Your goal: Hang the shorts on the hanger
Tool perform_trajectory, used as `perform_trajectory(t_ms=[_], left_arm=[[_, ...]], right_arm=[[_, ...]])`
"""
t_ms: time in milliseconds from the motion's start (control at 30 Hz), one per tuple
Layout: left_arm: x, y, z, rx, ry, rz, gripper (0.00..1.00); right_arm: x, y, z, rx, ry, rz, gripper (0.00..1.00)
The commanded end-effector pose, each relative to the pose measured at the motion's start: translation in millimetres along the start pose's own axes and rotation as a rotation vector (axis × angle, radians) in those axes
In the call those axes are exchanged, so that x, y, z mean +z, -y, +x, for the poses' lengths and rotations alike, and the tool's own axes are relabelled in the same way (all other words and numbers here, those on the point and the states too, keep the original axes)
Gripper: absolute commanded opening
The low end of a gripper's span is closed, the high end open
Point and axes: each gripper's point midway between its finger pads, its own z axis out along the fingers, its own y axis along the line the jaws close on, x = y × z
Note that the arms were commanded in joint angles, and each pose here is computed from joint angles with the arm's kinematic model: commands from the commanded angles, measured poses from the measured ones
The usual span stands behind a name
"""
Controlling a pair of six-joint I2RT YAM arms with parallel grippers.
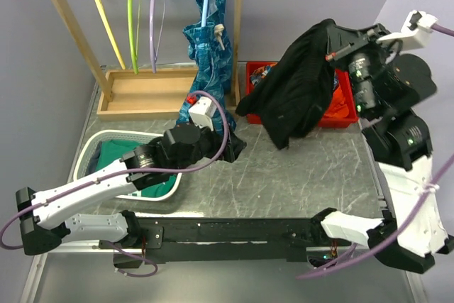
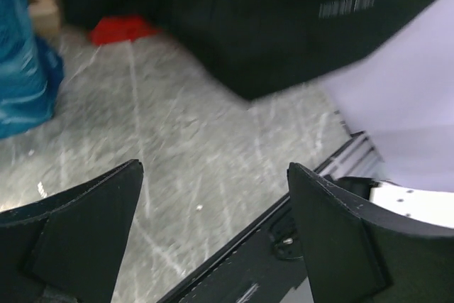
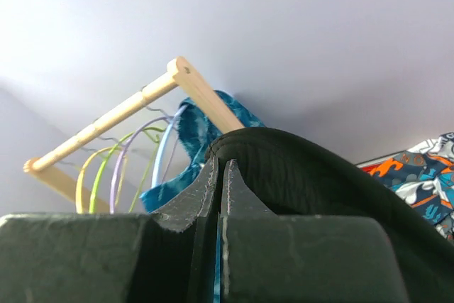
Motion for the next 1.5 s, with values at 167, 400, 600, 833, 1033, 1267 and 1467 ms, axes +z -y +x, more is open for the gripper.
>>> perform_trajectory(t_ms=[167,400,600,833,1033,1267,1467], left_arm=[[-25.5,34.8,-26.7,0.001,0.057,0.185,0.87],[-6.1,17.3,11.3,-0.094,0.046,0.126,0.91],[45.8,-27.6,71.0,-0.236,0.029,-0.119,0.92],[87.2,-36.6,91.1,-0.404,0.106,-0.282,0.92],[114.1,4.0,103.8,-0.38,0.11,-0.213,0.9],[133.6,20.0,127.9,-0.272,0.073,-0.237,0.91],[150.3,-7.9,156.7,-0.207,0.043,-0.387,0.65]], right_arm=[[-20.0,5.4,41.1,0.006,-0.104,-0.005,0.0],[-34.9,57.3,224.7,-0.074,-0.467,0.107,0.0],[-69.0,102.2,310.4,-0.171,-0.649,0.205,0.0],[-81.8,111.5,309.7,-0.202,-0.676,0.227,0.0],[-74.4,102.2,285.6,-0.2,-0.625,0.222,0.0],[-67.1,93.7,271.0,-0.192,-0.598,0.219,0.0],[-66.3,95.3,257.8,-0.178,-0.57,0.227,0.0]])
